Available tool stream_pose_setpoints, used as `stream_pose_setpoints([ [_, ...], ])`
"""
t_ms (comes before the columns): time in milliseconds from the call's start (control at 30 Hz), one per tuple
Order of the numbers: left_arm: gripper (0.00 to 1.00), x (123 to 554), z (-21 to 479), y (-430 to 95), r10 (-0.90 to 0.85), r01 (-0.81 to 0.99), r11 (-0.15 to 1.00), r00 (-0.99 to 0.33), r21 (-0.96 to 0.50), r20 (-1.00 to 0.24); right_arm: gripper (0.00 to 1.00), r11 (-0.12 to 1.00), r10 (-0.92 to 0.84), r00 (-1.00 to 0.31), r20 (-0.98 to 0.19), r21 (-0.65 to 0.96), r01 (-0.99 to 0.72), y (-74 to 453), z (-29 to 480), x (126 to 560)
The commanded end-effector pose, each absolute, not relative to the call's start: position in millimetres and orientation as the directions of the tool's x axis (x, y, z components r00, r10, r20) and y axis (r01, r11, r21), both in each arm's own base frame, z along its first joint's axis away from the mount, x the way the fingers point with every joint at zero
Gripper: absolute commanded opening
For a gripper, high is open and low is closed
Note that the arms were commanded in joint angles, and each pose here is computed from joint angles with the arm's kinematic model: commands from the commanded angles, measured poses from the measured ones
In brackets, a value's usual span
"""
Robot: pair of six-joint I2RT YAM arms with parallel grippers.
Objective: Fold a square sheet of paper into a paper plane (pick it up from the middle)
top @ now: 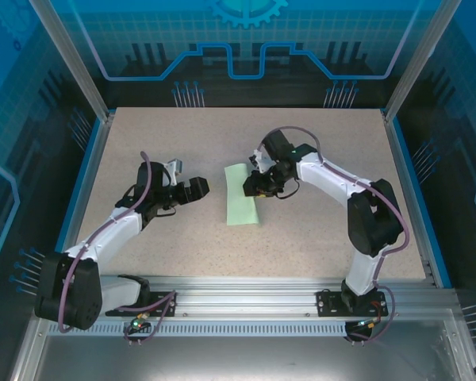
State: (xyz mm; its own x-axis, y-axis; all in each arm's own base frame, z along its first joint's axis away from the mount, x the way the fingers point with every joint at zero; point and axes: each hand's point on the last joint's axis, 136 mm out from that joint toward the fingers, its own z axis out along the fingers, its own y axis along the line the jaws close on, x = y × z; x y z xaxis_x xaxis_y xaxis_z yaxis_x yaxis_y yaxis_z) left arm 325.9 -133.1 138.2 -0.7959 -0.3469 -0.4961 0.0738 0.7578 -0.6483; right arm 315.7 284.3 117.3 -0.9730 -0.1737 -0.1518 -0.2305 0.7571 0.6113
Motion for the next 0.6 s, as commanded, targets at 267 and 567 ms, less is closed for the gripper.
stream_pose_setpoints([
  [267, 0.99, 326.3, 163.4, -164.7, -0.262, 0.193, 0.68, -0.838, -0.708, -0.479, 0.42, 0.715, -0.019, -0.999, -0.05, 0.697, -0.048, 238.9, 76.3, 326.6],
  [567, 0.98, 325.5, 150.0, -195.4, -0.18, 0.215, 0.662, -0.884, -0.718, -0.431, 0.52, 0.747, -0.017, -1.0, -0.01, 0.665, -0.019, 216.1, 58.4, 316.0],
])
